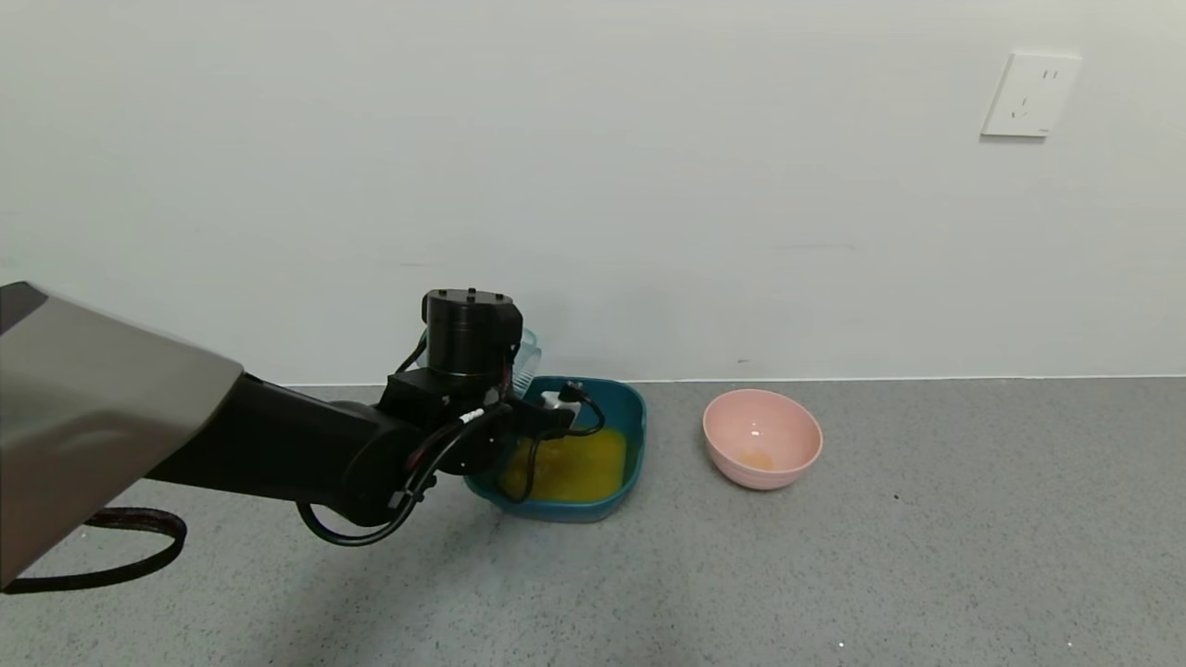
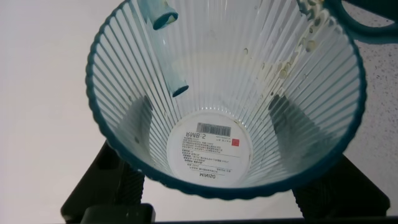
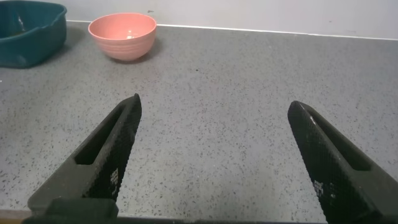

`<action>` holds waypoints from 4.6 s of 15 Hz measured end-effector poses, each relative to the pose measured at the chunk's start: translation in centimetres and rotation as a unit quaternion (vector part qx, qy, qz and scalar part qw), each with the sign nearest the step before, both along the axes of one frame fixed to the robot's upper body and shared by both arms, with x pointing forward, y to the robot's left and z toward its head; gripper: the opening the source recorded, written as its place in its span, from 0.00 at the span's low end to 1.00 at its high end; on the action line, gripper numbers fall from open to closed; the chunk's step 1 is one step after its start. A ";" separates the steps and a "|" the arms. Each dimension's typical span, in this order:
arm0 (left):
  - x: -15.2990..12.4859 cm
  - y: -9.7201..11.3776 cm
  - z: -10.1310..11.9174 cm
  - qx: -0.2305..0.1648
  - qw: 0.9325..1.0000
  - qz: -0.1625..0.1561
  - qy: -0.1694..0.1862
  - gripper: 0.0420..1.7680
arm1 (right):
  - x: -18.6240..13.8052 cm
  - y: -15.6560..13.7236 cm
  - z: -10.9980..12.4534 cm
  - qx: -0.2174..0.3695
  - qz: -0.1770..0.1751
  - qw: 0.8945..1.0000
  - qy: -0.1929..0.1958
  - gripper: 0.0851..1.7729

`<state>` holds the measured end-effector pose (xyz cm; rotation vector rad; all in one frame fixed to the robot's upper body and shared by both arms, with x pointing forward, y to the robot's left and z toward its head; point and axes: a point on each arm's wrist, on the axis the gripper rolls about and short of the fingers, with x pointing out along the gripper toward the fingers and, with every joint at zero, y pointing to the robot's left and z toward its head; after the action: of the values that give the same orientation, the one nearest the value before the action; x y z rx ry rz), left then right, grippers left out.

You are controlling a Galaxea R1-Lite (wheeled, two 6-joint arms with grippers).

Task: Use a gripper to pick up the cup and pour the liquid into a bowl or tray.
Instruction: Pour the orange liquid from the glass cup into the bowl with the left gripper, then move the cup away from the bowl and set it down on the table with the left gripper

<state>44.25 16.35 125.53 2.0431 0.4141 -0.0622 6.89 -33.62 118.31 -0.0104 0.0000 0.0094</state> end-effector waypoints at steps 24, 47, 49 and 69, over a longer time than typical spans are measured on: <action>-2.7 10.4 3.7 -0.579 0.797 0.136 -0.102 0.72 | 0.0 0.0 0.0 0.000 0.000 1.000 0.000 0.96; -0.5 14.9 1.5 -0.792 0.566 0.205 -0.099 0.72 | 0.0 0.0 0.0 0.000 0.000 1.000 0.000 0.96; 0.4 14.9 0.3 -0.789 0.568 0.215 -0.092 0.72 | 0.0 0.0 0.0 0.000 0.000 1.000 0.000 0.96; 4.7 14.8 -7.8 -0.780 0.566 0.261 -0.059 0.72 | 0.0 0.0 0.0 0.000 0.000 1.000 0.000 0.96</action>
<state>48.97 31.11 117.72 0.0877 0.5426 0.0667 6.89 -33.62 118.31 -0.0104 -0.0005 0.0098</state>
